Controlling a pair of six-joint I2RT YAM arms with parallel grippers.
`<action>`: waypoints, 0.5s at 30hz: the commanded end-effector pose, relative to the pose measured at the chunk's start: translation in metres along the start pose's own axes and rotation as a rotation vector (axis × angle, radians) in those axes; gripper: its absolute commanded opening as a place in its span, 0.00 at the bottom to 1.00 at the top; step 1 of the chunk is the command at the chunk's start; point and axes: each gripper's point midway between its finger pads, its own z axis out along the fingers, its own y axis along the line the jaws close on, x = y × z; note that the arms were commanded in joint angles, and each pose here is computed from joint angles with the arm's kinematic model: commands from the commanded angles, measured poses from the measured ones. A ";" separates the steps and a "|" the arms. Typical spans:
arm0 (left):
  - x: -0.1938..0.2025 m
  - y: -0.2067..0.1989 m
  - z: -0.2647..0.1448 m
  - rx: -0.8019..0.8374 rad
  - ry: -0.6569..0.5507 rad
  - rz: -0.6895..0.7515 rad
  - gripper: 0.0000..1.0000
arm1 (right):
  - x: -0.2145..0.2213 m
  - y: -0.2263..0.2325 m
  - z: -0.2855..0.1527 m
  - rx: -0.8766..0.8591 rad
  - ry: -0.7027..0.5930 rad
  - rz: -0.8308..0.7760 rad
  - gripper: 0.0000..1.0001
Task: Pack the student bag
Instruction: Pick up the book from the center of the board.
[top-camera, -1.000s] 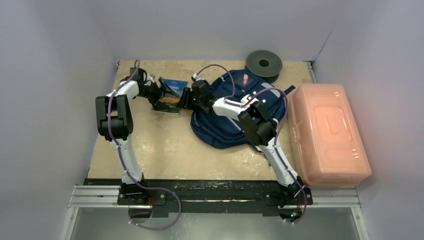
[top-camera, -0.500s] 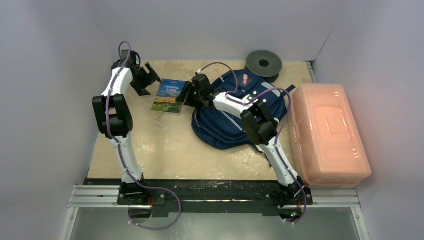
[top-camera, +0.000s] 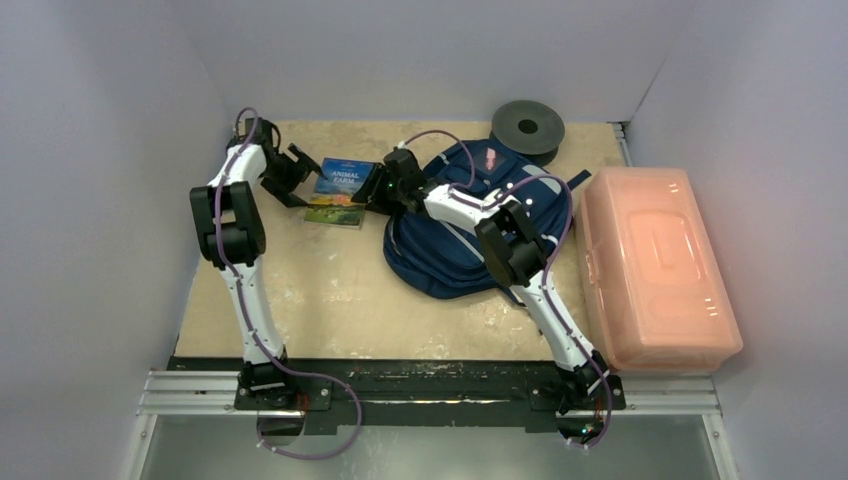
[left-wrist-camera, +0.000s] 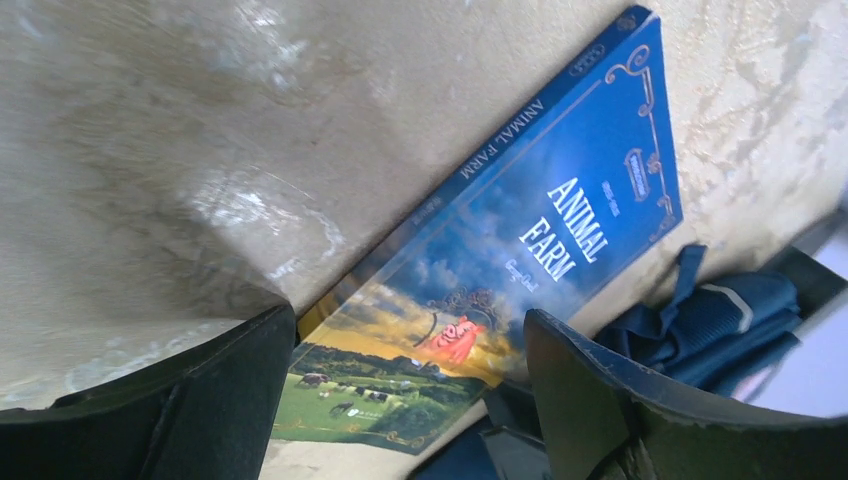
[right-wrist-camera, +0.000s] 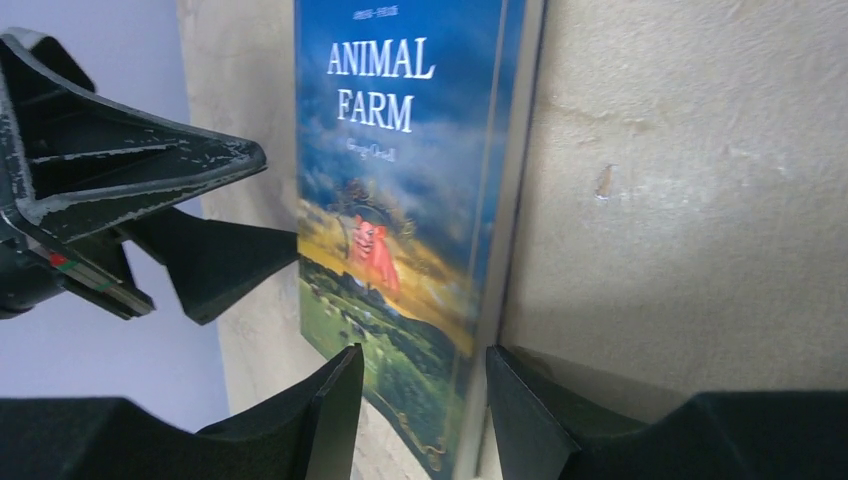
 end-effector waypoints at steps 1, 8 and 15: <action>0.016 -0.015 0.002 0.101 0.078 -0.063 0.84 | 0.001 0.028 -0.001 -0.144 0.014 0.023 0.50; 0.028 -0.018 0.002 0.139 0.122 -0.091 0.83 | 0.000 0.063 -0.020 -0.307 0.036 0.096 0.21; 0.032 -0.018 -0.004 0.145 0.130 -0.077 0.83 | -0.002 0.078 -0.035 -0.402 0.047 0.167 0.08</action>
